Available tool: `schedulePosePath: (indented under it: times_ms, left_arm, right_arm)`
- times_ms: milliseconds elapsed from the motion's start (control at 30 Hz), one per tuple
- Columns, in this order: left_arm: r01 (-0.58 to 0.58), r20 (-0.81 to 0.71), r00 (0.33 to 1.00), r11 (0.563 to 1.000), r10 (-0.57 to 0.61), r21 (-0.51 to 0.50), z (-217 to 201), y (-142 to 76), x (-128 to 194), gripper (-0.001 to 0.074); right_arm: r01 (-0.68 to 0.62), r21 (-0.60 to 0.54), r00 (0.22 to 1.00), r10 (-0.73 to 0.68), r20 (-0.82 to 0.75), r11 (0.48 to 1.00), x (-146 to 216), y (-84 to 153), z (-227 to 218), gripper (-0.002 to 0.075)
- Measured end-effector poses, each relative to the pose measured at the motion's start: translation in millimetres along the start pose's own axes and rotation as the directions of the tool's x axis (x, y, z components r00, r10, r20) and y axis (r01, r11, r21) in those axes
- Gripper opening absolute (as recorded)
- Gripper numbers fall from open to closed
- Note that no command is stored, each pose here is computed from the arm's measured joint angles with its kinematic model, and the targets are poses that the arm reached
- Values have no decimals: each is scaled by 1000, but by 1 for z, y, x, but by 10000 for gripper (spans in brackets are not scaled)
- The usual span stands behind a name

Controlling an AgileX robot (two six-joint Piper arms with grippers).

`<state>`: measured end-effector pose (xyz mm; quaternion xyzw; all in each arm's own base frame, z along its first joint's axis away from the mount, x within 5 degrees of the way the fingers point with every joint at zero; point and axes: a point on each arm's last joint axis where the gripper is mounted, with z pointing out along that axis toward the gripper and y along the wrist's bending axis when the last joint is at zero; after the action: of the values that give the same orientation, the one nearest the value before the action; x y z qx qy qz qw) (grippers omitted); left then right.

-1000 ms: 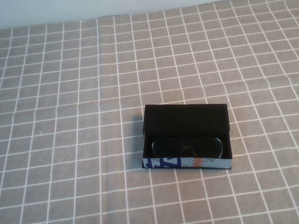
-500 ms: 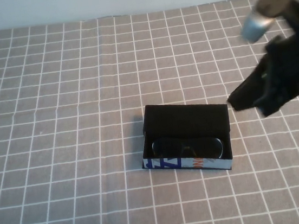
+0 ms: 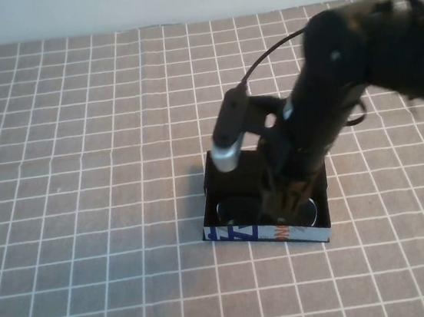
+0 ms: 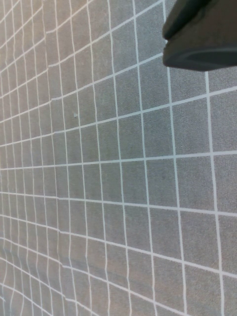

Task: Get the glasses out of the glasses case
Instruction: Pick up the glasses from the glasses case

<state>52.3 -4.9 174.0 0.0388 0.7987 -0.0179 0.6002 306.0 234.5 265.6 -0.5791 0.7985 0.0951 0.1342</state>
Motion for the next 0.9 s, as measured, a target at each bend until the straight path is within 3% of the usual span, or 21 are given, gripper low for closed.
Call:
schedulePosePath:
  times_ms: [67, 133, 300, 567, 667, 800, 900]
  left_arm:
    - [0, 0, 1000, 1000, 0, 0, 0, 0, 0, -5]
    - [0, 0, 1000, 1000, 0, 0, 0, 0, 0, -5]
    - [0, 0, 1000, 1000, 0, 0, 0, 0, 0, -5]
    - [0, 0, 1000, 1000, 0, 0, 0, 0, 0, -5]
    - [0, 0, 1000, 1000, 0, 0, 0, 0, 0, -5]
    - [0, 0, 1000, 1000, 0, 0, 0, 0, 0, -5]
    - [0, 0, 1000, 1000, 0, 0, 0, 0, 0, -5]
  right_arm:
    - [8, 1, 1000, -8, -12, 1000, -4, -3, 10, 286]
    - [10, 6, 1000, -10, -22, 1000, -7, -8, 20, 308]
    - [22, 17, 998, -21, -65, 1000, -7, -17, 46, 249]
    - [18, 41, 997, -15, -74, 999, -7, -25, 66, 229]
    - [9, 43, 997, -6, -75, 999, -7, -25, 67, 187]
    - [6, 39, 997, -3, -80, 999, -7, -25, 67, 48]
    - [10, 36, 996, -6, -86, 999, -9, -25, 64, 2]
